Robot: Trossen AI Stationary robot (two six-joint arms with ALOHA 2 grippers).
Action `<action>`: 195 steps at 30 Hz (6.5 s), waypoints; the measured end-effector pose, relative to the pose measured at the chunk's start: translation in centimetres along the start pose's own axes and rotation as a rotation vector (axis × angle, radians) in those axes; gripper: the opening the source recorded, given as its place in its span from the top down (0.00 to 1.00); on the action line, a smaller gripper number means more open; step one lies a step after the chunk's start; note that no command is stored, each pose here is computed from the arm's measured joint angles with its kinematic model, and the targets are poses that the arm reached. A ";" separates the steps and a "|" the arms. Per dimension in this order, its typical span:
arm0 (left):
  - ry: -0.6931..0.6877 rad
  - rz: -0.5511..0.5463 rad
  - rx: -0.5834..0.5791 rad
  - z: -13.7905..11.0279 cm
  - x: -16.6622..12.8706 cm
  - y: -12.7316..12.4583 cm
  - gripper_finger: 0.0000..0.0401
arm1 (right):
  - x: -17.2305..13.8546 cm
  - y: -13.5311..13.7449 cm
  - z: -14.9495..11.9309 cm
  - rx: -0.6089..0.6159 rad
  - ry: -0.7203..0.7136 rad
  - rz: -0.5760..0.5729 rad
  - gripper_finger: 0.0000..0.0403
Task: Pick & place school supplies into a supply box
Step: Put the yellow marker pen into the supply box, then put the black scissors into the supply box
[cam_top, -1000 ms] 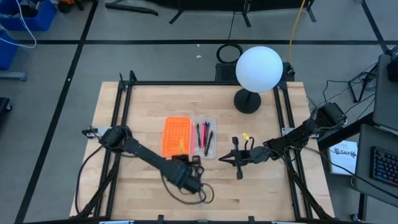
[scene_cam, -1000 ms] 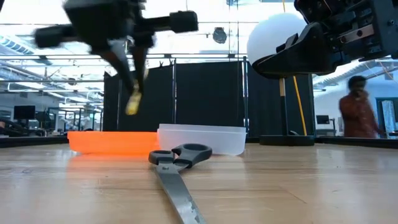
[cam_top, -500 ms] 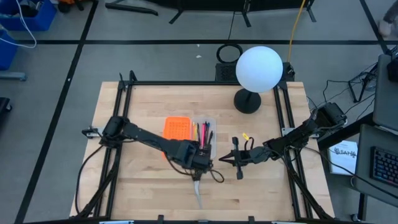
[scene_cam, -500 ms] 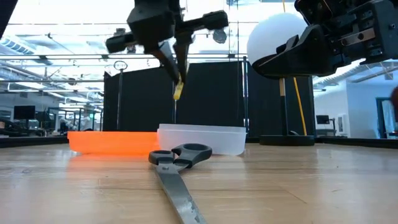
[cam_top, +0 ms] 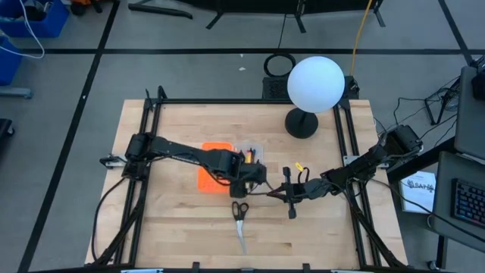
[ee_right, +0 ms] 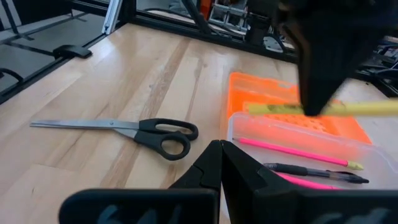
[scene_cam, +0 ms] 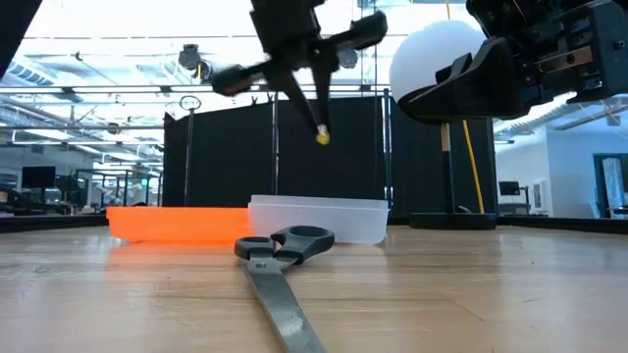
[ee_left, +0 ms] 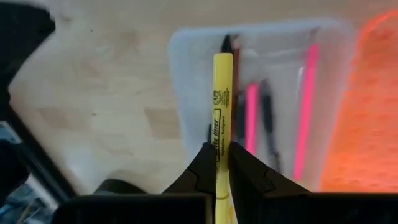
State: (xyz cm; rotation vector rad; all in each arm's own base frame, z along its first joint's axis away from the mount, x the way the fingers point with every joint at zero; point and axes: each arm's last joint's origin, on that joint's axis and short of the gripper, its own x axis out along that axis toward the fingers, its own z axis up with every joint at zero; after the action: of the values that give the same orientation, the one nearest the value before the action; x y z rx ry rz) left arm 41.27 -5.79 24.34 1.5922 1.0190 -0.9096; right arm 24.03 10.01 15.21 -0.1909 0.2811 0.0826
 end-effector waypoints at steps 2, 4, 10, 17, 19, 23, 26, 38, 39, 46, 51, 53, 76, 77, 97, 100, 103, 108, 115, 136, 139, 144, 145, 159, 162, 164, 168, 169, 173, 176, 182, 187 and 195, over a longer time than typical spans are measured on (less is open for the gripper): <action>-0.003 0.017 0.005 -0.6 0.6 0.0 0.94 | 0.0 0.0 0.0 0.000 0.002 0.000 1.00; -0.039 0.021 -0.013 -1.4 1.3 -0.2 0.94 | 0.0 0.0 0.0 0.005 0.004 0.000 1.00; -0.042 0.006 -0.031 -2.4 4.3 -1.7 0.94 | 0.0 0.0 -0.1 0.038 0.009 0.002 1.00; -0.103 0.022 -0.028 -2.3 6.4 -3.1 0.94 | 0.0 0.0 -0.1 0.055 0.014 0.003 1.00; -0.131 0.025 -0.054 -2.9 6.8 -3.3 0.94 | 0.0 0.0 -0.2 0.057 0.015 0.003 1.00; -0.143 0.006 -0.081 -4.3 7.8 -4.3 0.94 | 0.0 0.0 -0.1 0.081 0.014 0.003 1.00; -0.141 0.007 -0.099 -4.9 8.4 -4.8 0.94 | 0.0 0.0 -0.1 0.081 0.015 0.003 1.00; -0.072 -0.014 -0.095 -4.5 8.6 -5.1 0.84 | 0.0 0.0 -0.1 0.079 0.015 0.003 1.00; -0.055 -0.015 -0.097 -4.4 8.6 -5.1 0.81 | 0.0 0.0 -0.1 0.078 0.015 0.003 1.00; 0.011 -0.005 -0.153 -4.2 8.4 -4.9 0.70 | 0.0 0.1 -0.1 0.073 0.014 0.024 1.00; 0.136 0.045 -0.125 -3.7 6.1 -4.4 0.69 | 0.0 0.1 -0.1 0.052 0.012 0.036 1.00; 0.193 0.101 -0.139 -3.2 4.0 -4.1 0.69 | 0.0 0.1 -0.1 0.053 0.008 0.035 1.00; -0.680 0.290 -1.740 -0.4 -20.0 -20.9 0.68 | 0.0 0.1 0.5 0.089 -0.051 0.033 1.00; -0.705 0.325 -1.726 0.0 -19.0 -21.7 0.68 | 0.0 0.1 0.6 0.100 -0.056 0.033 1.00; -1.161 0.999 -1.261 0.5 -9.6 -27.0 0.95 | 0.0 0.1 0.5 0.203 -0.052 0.052 1.00; -1.205 1.043 -1.348 -0.3 -9.1 -27.5 0.98 | 0.0 0.1 0.6 0.204 -0.055 0.052 1.00; -1.223 1.023 -1.384 -0.5 -9.1 -28.0 0.98 | 0.0 0.1 0.6 0.203 -0.054 0.052 1.00; -1.185 1.034 -1.381 -0.5 -9.4 -28.8 0.99 | 0.0 0.1 0.2 0.200 -0.022 0.052 1.00; -1.065 0.892 -1.469 -0.3 -7.9 -29.8 0.99 | 0.0 0.1 0.2 0.218 -0.020 0.052 1.00; -0.983 0.734 -1.819 0.9 -2.2 -31.7 0.98 | 0.9 -0.1 1.6 0.174 -0.006 0.035 1.00; -0.979 0.708 -1.900 0.9 -1.9 -31.8 0.98 | 2.1 -0.3 3.2 0.158 0.128 0.032 1.00; -1.022 0.769 -1.870 0.8 -2.4 -31.5 0.98 | 2.9 -0.3 7.7 0.098 0.313 0.058 1.00; -1.038 0.783 -1.863 0.7 -2.6 -31.4 0.98 | 2.9 -0.2 8.6 0.092 0.324 0.063 1.00; -1.054 0.670 -1.852 1.1 -2.2 -31.6 0.98 | 4.3 5.8 16.2 0.129 0.329 0.089 1.00; -1.063 0.590 -1.861 1.3 -1.9 -31.7 0.98 | 6.6 7.5 16.3 0.188 0.359 0.101 1.00; -1.070 0.537 -1.856 1.4 -1.8 -31.8 0.98 | 8.5 8.7 16.1 0.250 0.400 0.127 1.00; -1.099 0.460 -1.832 1.6 -1.7 -31.9 0.98 | 11.9 10.1 15.9 0.374 0.489 0.109 1.00; -1.103 0.454 -1.823 1.7 -1.7 -31.9 0.98 | 12.7 10.0 15.7 0.404 0.515 0.085 1.00; -1.085 0.507 -1.774 1.6 -1.8 -31.8 0.98 | 15.2 7.9 15.0 0.518 0.584 0.028 1.00; -1.078 0.551 -1.751 1.5 -1.9 -31.7 0.98 | 16.2 5.9 14.0 0.624 0.655 0.014 1.00; -1.048 0.585 -1.745 1.4 -1.9 -31.7 0.98 | 17.4 1.9 11.3 0.915 0.734 -0.148 1.00; -1.004 0.614 -1.718 1.4 -1.8 -31.8 0.98 | 17.9 0.6 10.2 1.096 0.770 -0.168 0.95; -0.967 0.650 -1.658 1.4 -1.8 -31.8 0.98 | 17.8 0.7 10.1 1.333 0.788 -0.240 0.74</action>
State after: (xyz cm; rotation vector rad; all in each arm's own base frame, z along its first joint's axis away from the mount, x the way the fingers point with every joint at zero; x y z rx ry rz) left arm 10.97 -2.74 14.92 -0.0713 0.2065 -0.0744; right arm 43.73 13.66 19.54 1.0974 1.0275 -0.4330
